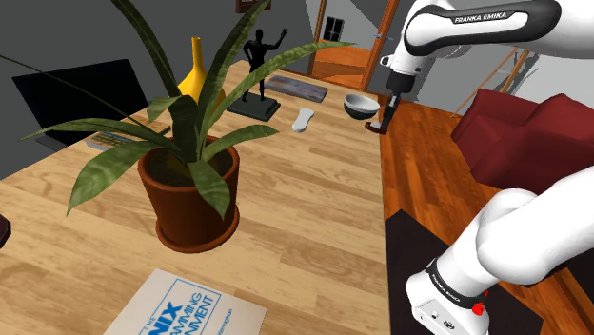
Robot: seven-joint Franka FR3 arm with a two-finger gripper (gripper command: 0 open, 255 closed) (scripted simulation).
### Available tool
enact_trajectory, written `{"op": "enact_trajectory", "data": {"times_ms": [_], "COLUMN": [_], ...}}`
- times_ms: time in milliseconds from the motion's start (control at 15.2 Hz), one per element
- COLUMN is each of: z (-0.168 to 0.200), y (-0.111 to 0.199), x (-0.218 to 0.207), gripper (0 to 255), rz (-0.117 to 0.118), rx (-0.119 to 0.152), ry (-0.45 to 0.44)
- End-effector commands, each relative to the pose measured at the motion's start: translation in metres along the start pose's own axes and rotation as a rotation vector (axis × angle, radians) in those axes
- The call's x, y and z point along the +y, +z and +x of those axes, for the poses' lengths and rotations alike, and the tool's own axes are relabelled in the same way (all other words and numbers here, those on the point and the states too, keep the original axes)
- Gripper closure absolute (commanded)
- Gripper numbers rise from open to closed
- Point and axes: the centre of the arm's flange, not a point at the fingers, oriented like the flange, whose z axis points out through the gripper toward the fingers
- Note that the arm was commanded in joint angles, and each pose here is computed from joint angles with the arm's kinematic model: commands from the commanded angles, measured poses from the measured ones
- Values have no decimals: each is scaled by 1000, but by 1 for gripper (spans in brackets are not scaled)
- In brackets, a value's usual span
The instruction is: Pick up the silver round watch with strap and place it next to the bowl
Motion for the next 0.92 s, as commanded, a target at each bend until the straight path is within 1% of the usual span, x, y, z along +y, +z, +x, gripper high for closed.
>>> {"op": "enact_trajectory", "data": {"times_ms": [0, 858], "z": [2, 20], "y": [-1, -19], "x": [25, 195], "gripper": [255, 255], "rz": [-1, -1], "rx": [-1, -1], "ry": [-1, -1]}}
